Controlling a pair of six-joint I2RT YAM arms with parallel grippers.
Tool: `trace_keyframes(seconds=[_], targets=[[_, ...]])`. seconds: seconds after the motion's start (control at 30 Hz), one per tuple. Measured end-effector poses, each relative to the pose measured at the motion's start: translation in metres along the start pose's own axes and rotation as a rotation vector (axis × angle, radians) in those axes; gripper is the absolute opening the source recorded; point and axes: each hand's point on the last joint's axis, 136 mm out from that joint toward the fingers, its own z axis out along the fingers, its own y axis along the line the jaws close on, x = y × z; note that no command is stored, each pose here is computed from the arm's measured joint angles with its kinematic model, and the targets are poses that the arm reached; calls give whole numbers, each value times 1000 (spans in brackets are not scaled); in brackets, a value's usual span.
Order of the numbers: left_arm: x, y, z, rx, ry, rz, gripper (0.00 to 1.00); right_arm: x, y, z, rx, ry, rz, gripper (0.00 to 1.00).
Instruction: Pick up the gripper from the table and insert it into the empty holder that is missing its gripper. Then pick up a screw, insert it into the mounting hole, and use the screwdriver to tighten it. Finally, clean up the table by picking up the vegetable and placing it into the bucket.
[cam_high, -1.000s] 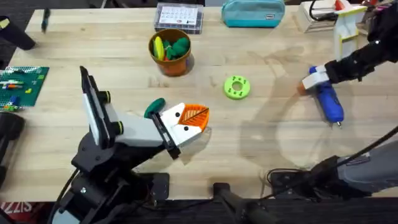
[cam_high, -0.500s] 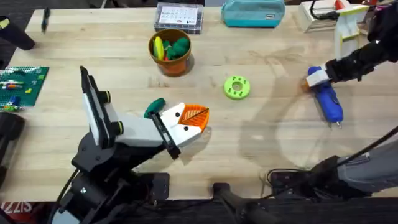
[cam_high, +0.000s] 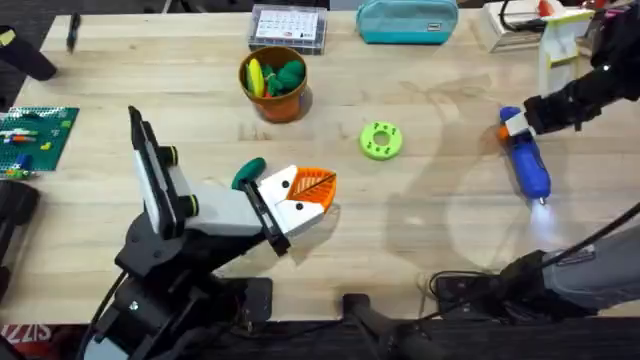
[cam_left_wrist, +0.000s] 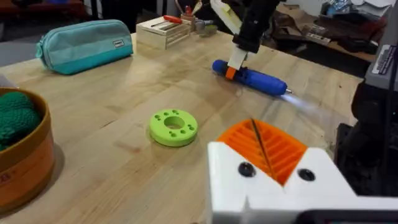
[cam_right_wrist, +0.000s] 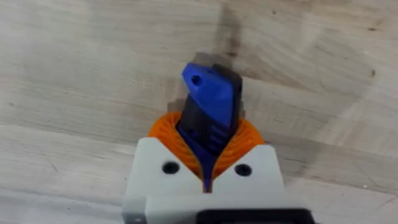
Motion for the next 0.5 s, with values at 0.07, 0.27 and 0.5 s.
trace_keyframes(seconds=[0.07,0.27,0.5], targets=[[0,0,0,0,0,0,9,0,0,0,0,0,0,32],[0,0,0,0,0,0,9,3,3,-3,-15,20,3,32],[0,0,0,0,0,0,9,-16,-8,-26,15,-24,52,32]])
